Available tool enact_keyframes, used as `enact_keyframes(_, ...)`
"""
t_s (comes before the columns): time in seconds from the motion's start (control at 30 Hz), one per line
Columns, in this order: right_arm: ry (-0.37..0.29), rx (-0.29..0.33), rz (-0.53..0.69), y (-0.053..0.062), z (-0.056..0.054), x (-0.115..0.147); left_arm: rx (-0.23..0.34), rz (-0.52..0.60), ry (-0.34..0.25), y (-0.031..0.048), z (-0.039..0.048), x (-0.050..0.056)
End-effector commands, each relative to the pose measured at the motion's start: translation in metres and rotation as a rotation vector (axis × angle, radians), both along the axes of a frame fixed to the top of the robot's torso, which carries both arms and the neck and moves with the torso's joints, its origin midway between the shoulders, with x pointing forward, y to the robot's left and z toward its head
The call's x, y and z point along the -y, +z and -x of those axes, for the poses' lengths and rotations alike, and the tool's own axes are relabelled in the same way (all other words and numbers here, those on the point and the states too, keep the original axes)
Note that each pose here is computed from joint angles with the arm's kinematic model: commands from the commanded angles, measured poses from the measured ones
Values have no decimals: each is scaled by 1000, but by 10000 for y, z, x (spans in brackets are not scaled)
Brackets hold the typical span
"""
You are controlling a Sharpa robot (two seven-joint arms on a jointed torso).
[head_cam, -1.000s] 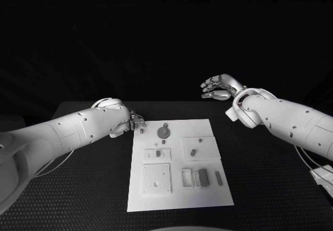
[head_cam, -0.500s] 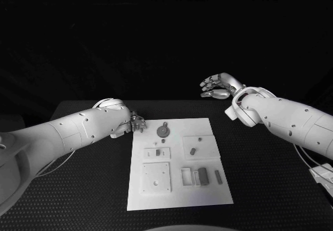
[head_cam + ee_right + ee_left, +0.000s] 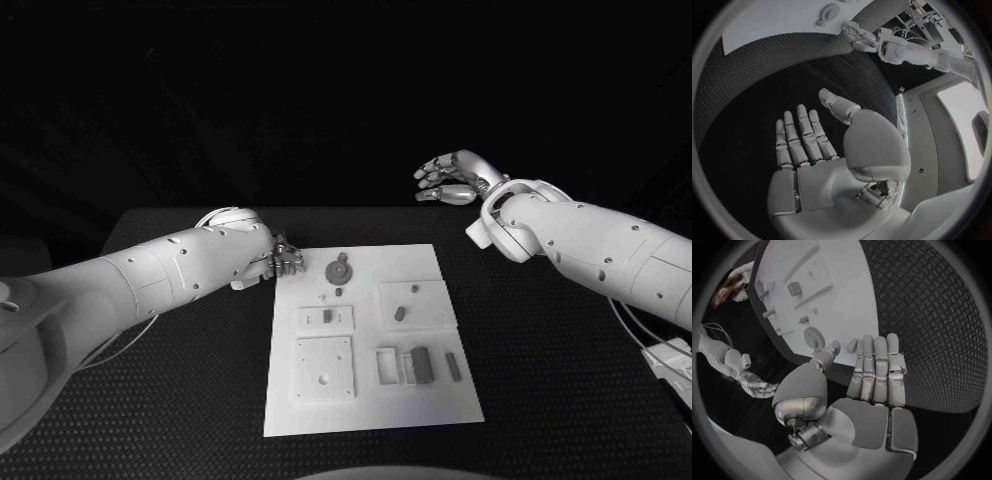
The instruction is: Assemble the parts on the task board
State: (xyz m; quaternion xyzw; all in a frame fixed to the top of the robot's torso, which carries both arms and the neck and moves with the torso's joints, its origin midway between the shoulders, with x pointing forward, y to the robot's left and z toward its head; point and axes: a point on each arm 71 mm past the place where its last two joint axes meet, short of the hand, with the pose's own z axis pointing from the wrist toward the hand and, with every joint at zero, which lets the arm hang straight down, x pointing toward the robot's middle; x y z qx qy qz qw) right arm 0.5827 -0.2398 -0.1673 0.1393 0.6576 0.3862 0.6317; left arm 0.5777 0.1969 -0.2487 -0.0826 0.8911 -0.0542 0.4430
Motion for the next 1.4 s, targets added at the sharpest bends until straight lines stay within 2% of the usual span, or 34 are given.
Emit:
enact_keyframes(0.03, 19, -1, 1, -2, 4, -18, -1, 3, -15, 0, -2, 16)
enact_keyframes(0.47, 19, -1, 1, -4, 3, -22, 12, 12, -4, 8, -9, 2)
enact_keyframes(0.7, 19, -2, 1, -5, 3, -22, 45, 57, 10, 28, -21, 7)
enact_keyframes(0.8, 20, -3, 1, -6, 3, -22, 39, 119, 40, 28, -14, -5)
enact_keyframes(1.13, 20, -4, 1, -8, 4, -21, 23, 151, 44, 21, 7, -6)
enact_keyframes(1.3, 21, -4, 1, -8, 6, -20, 25, 175, 66, 25, 21, -46)
enact_keyframes(1.4, 19, -4, 2, -8, 7, -7, 16, 207, 92, 25, 59, -81)
